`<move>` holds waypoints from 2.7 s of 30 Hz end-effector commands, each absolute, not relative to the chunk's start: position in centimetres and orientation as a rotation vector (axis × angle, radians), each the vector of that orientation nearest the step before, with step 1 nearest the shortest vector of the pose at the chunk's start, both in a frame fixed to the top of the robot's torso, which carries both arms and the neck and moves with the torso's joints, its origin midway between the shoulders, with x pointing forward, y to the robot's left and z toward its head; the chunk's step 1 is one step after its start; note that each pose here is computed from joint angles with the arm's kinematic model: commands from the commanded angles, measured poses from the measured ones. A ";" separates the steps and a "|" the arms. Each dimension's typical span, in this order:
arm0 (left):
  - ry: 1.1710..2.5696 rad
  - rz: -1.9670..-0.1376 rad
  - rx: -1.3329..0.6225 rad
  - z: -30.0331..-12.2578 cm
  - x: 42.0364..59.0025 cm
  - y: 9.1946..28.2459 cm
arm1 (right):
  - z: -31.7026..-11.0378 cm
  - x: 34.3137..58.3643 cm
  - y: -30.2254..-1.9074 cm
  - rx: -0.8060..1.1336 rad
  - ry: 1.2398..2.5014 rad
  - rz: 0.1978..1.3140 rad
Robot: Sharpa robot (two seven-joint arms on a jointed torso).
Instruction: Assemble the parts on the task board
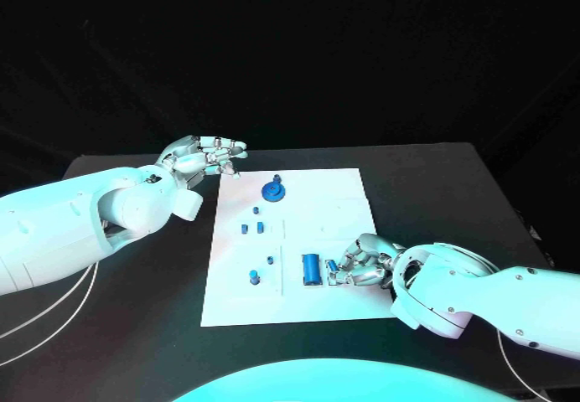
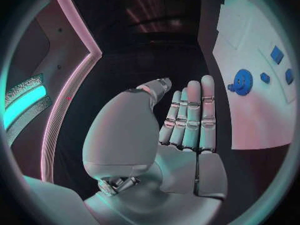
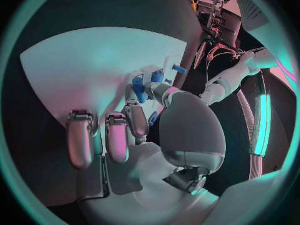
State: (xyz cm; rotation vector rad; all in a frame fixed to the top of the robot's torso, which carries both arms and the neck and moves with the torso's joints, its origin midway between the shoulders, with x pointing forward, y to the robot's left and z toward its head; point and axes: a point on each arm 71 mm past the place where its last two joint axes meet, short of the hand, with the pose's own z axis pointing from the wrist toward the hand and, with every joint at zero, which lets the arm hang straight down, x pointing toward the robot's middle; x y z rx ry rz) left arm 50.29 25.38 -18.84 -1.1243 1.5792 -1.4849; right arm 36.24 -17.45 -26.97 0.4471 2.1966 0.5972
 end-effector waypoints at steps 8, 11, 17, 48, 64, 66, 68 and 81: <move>1.585 -1.508 -1.121 -18.8 50.2 25.1 | -27.1 36.3 -17.0 0.418 2.207 0.610; 1.584 -1.507 -1.122 -18.8 50.2 25.2 | -27.1 36.3 -16.9 0.413 2.206 0.611; 1.585 -1.507 -1.122 -18.8 50.2 25.2 | -27.1 36.3 -16.8 0.404 2.206 0.615; 1.585 -1.505 -1.124 -18.8 50.2 25.2 | -27.1 36.4 -16.9 0.390 2.204 0.623; 1.588 -1.504 -1.125 -18.8 50.3 25.2 | -27.2 36.5 -17.0 0.368 2.210 0.632; 1.589 -1.504 -1.125 -18.8 50.3 25.2 | -27.2 36.6 -17.0 0.369 2.210 0.631; 1.589 -1.504 -1.125 -18.8 50.3 25.2 | -27.3 36.7 -17.1 0.370 2.209 0.628; 1.589 -1.503 -1.125 -18.8 50.3 25.2 | -27.8 37.7 -17.3 0.365 2.203 0.616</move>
